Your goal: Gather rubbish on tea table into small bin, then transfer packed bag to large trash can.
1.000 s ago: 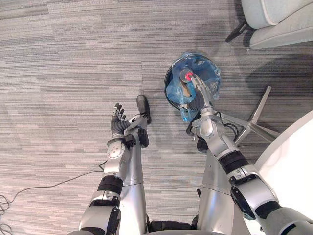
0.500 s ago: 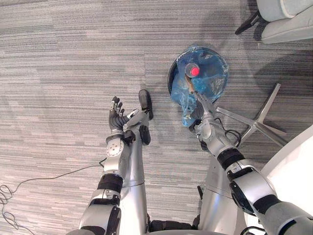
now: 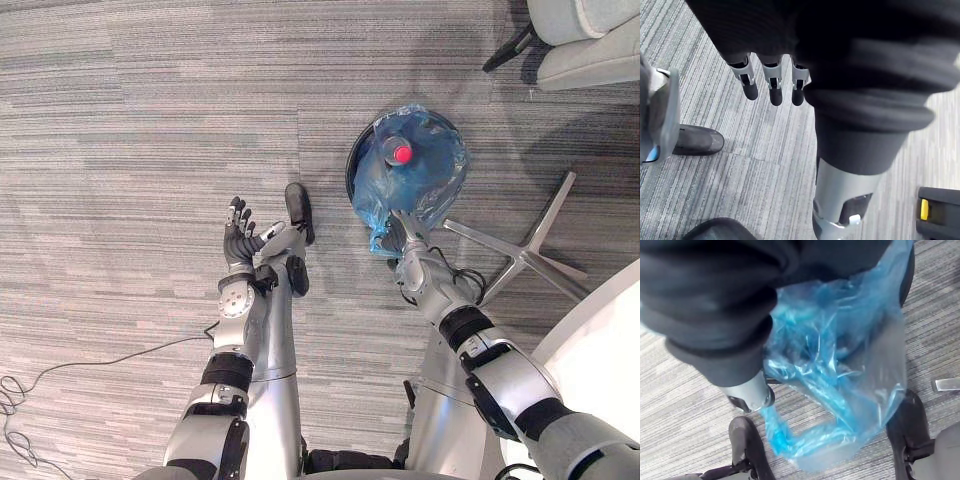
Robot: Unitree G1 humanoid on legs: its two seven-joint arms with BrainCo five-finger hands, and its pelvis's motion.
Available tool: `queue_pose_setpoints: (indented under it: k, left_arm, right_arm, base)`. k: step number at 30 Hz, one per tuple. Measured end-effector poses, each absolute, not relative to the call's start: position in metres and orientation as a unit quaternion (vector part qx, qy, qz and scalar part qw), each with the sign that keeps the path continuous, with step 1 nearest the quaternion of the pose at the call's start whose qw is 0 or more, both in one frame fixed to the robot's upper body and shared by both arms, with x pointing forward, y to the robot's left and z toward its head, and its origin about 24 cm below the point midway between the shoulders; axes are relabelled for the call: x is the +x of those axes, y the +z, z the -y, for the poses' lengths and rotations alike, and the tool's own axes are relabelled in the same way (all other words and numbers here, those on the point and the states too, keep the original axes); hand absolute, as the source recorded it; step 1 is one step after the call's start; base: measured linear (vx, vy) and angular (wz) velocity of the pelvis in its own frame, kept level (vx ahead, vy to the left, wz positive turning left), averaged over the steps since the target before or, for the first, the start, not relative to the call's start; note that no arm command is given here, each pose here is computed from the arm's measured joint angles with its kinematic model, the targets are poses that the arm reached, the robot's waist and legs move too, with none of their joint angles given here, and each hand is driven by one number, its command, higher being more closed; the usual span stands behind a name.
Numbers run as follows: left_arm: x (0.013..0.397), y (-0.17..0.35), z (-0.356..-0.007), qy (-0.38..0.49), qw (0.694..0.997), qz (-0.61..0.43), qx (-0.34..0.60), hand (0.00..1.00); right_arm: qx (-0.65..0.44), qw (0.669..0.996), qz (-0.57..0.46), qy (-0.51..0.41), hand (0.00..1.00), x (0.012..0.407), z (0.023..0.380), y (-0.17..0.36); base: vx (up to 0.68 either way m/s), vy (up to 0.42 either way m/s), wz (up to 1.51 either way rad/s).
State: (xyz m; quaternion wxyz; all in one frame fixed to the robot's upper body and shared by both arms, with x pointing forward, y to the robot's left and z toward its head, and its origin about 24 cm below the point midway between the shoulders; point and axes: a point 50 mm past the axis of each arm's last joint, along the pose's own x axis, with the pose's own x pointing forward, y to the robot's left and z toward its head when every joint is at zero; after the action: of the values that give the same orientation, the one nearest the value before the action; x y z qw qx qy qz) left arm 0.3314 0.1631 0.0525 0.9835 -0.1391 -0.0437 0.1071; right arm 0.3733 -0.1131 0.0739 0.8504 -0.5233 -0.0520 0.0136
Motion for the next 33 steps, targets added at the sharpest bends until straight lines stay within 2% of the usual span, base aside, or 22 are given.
queue_pose_setpoints:
  k: [7,19,24,26,33]
  left_arm:
    - [0.325,0.038,-0.159,0.108,0.983,0.005,-0.146,0.00]
    - [0.275,-0.025,-0.162,0.090,0.987,-0.108,-0.083,0.00]
    - [0.247,-0.056,-0.168,0.055,0.983,-0.176,-0.020,0.00]
    - [0.233,-0.073,-0.168,0.044,0.975,-0.217,0.004,0.00]
    - [0.202,-0.093,-0.171,0.005,0.962,-0.263,0.065,0.00]
  right_arm:
    - [-0.440,0.887,0.140,0.014,1.00,0.351,0.088,0.097]
    - [-0.330,0.938,0.071,0.075,1.00,0.273,0.071,0.036]
    - [-0.309,0.939,0.056,0.143,1.00,0.249,0.056,0.020]
    - [-0.311,0.935,0.030,0.165,1.00,0.238,0.059,0.008]
    - [-0.309,0.926,-0.011,0.218,1.00,0.217,0.070,-0.013]
  base:
    - [-0.05,-0.021,-0.06]
    - [0.00,-0.046,-0.15]
    - [0.17,-0.017,-0.09]
    - [0.22,0.015,0.01]
    - [0.26,0.006,0.01]
